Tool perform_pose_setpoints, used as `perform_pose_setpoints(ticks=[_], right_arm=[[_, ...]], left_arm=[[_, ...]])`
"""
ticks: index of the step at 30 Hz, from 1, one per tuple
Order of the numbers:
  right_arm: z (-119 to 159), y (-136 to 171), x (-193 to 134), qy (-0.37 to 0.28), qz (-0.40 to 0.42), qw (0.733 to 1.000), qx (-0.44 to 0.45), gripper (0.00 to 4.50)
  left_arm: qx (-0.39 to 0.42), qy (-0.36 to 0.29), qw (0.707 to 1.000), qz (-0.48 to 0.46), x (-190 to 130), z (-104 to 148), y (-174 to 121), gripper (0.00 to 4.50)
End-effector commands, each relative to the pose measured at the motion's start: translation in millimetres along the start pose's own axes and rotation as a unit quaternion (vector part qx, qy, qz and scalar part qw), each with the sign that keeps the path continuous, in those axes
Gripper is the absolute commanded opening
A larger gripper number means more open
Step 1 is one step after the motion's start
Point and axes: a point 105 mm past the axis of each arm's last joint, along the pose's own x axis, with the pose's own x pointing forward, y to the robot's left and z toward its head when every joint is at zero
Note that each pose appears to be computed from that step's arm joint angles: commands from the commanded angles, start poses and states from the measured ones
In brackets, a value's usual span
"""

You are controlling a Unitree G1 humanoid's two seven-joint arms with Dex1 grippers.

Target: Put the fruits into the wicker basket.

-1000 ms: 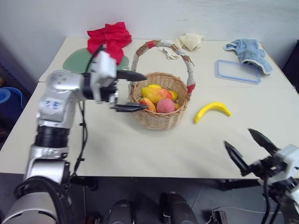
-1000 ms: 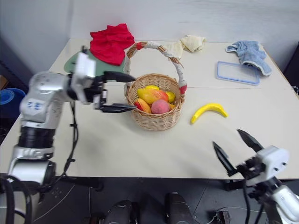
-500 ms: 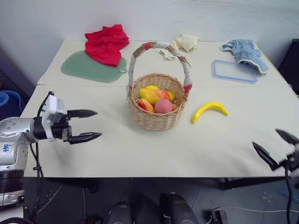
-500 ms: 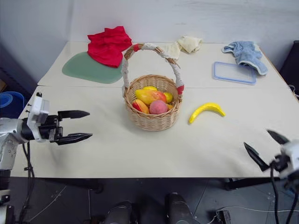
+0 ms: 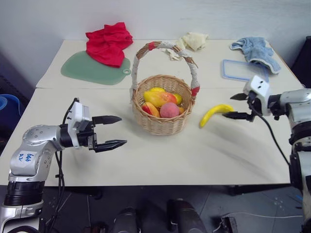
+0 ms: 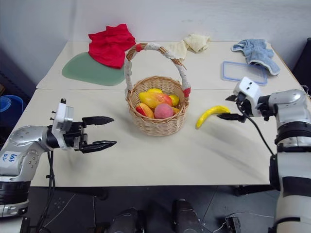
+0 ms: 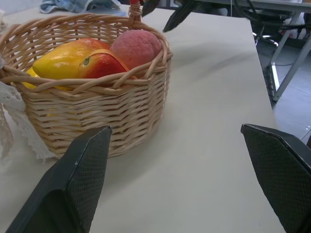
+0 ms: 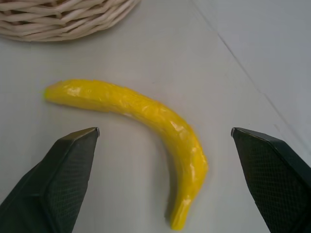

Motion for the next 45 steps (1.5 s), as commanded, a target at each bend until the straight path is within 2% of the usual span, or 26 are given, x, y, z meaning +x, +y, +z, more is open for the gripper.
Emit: perform_pose_setpoints(ticks=[1, 4, 10, 14, 16, 19, 22, 29, 31, 36, 40, 41, 43, 45], right_arm=[[2.1, -10.5, 0.5, 0.010, -0.034, 0.999, 0.024, 4.50], [-2.3, -13.3, 8.5, 0.030, -0.057, 0.998, 0.024, 4.50], [-0.7, -21.1, 24.7, 0.024, -0.120, 0.991, 0.049, 4.50], [-13.2, -12.8, 31.8, 0.024, -0.105, 0.984, 0.140, 4.50], [-12.7, -0.8, 36.7, 0.013, -0.057, 0.981, 0.188, 4.50], [-8.0, 11.3, 39.2, 0.006, 0.000, 0.981, 0.194, 3.97], [-0.8, 10.8, 38.7, -0.016, 0.006, 0.982, 0.186, 3.09], [-12.9, 8.3, 19.4, -0.012, 0.011, 0.986, 0.165, 0.63], [-5.0, 5.5, 8.6, -0.039, 0.019, 0.985, 0.169, 0.26], [-0.9, 20.2, -30.8, -0.059, 0.090, 0.980, 0.170, 0.20], [30.8, 75.0, -54.3, -0.089, 0.171, 0.968, 0.160, 0.20], [42.2, 86.3, -52.9, -0.104, 0.173, 0.965, 0.165, 0.20], [84.6, 115.1, -38.4, -0.180, 0.178, 0.952, 0.172, 0.20], [115.9, 133.7, -22.9, -0.227, 0.163, 0.934, 0.221, 0.20]], left_arm=[[0.023, -0.012, 1.000, -0.016, 7.8, 13.6, -6.6, 4.47], [0.028, -0.017, 0.999, -0.014, 8.7, 16.6, -6.3, 4.47], [0.034, -0.019, 0.999, -0.012, 11.9, 18.8, -7.8, 4.47], [0.035, -0.023, 0.999, -0.012, 13.1, 20.6, -7.4, 4.47], [0.039, -0.021, 0.999, -0.014, 14.4, 21.7, -6.6, 4.47], [0.044, -0.025, 0.999, -0.012, 14.5, 26.6, -5.3, 4.50], [0.045, -0.025, 0.999, -0.003, 12.6, 26.7, -3.5, 4.50], [0.043, -0.026, 0.999, 0.005, 13.7, 23.0, -4.9, 4.50], [0.039, -0.026, 0.999, 0.008, 12.9, 20.8, -5.5, 4.50], [0.021, -0.036, 0.999, 0.005, 12.3, 19.3, -8.9, 4.50], [0.015, -0.045, 0.999, 0.014, 6.8, 21.3, -6.3, 4.50], [0.012, -0.047, 0.999, 0.017, 4.3, 21.6, -5.6, 4.50], [0.018, -0.054, 0.998, 0.039, -5.6, 27.6, 0.5, 4.50], [0.015, -0.066, 0.996, 0.053, -13.9, 35.1, 3.5, 4.50]])
